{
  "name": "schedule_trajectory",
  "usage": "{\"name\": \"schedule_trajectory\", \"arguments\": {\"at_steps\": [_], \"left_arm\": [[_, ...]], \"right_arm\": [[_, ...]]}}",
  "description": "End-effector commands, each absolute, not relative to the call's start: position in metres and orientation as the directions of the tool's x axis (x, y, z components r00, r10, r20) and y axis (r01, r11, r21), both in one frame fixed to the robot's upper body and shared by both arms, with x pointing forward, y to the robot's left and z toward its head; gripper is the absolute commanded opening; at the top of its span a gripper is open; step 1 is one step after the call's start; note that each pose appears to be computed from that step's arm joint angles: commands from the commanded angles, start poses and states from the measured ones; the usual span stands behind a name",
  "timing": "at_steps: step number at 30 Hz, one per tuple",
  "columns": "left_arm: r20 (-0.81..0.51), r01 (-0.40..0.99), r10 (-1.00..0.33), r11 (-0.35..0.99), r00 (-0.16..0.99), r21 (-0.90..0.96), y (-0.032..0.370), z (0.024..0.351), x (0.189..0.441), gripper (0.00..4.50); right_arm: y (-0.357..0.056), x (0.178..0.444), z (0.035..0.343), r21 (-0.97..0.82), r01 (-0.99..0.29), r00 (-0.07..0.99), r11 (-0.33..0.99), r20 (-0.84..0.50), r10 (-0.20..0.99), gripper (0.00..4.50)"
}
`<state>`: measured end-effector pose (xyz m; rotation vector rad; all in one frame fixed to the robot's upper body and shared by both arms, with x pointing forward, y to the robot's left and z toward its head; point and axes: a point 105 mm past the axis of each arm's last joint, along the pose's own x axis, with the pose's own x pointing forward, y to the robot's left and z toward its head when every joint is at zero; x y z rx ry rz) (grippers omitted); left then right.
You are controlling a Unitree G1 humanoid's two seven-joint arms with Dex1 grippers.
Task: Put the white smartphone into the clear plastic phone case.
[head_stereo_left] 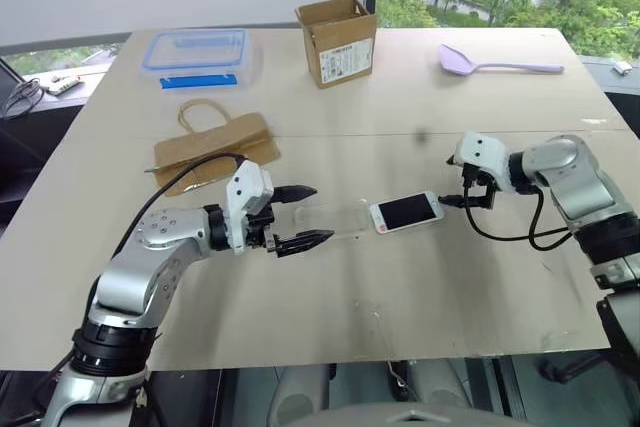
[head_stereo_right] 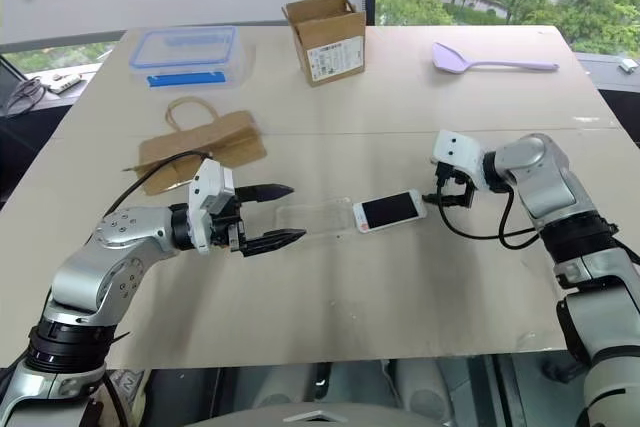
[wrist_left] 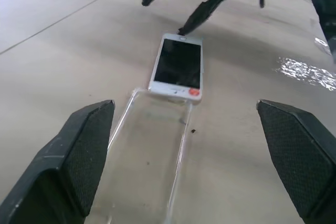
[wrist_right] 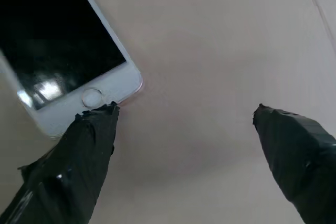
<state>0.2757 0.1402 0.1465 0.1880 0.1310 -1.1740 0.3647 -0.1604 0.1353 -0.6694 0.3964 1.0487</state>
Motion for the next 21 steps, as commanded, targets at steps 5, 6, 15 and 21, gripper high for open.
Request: {"name": "schedule_trajectory", "arguments": {"at_steps": [5, 6, 15, 21], "left_arm": [[-0.190, 0.942, -0.923, 0.322, 0.334, 0.091, 0.145, 0.154, 0.273, 4.44], [-0.190, 0.944, -0.925, 0.318, 0.329, 0.091, 0.146, 0.155, 0.273, 4.44], [-0.190, 0.945, -0.927, 0.309, 0.324, 0.105, 0.153, 0.154, 0.263, 4.44], [-0.195, 0.942, -0.922, 0.320, 0.334, 0.101, 0.156, 0.153, 0.256, 4.44]], "right_arm": [[-0.138, 0.328, 0.172, -0.225, -0.945, 0.314, 0.237, -0.423, 0.850, 4.50], [-0.134, 0.329, 0.168, -0.228, -0.947, 0.307, 0.227, -0.428, 0.850, 4.50], [-0.113, 0.342, 0.135, -0.268, -0.960, 0.218, 0.083, -0.528, 0.821, 4.50], [-0.117, 0.346, 0.117, -0.246, -0.969, 0.176, 0.032, -0.591, 0.787, 4.50]]}}
